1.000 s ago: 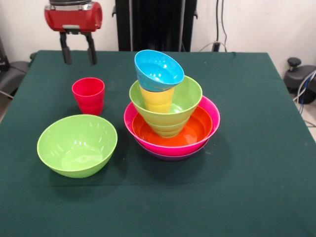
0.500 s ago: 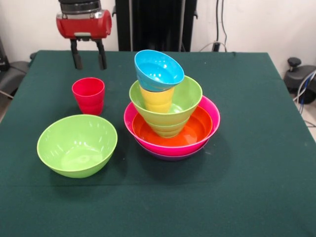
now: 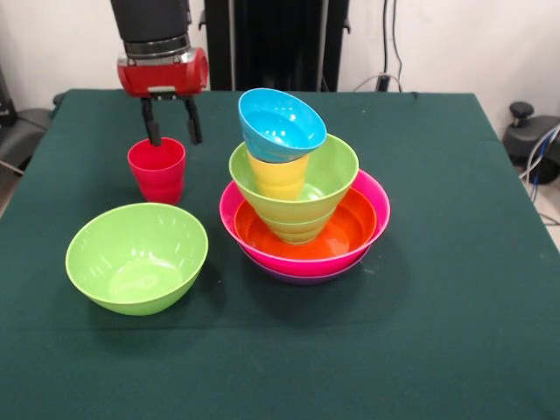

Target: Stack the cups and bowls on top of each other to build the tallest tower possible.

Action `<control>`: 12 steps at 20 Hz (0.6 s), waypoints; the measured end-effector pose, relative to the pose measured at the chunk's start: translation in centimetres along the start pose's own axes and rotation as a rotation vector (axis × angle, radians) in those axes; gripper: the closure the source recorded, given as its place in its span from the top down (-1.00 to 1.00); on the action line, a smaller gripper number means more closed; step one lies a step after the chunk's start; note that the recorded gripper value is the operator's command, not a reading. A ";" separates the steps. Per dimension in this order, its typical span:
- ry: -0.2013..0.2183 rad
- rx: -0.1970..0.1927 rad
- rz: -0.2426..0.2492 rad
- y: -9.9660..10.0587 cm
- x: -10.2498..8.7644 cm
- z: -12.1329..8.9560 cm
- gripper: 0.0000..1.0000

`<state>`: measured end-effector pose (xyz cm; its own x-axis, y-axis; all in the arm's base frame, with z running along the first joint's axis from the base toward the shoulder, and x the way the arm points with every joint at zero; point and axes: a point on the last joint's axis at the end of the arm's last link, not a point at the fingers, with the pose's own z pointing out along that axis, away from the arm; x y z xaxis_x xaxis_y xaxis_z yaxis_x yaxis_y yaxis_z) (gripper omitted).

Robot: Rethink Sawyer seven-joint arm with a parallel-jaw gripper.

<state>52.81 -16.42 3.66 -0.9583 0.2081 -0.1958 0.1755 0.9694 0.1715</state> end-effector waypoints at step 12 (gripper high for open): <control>0.026 -0.026 0.003 0.1 1.3 2.3 1.00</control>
<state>52.05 -15.78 1.23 -0.9634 0.2073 -0.1701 0.1729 0.9650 0.1970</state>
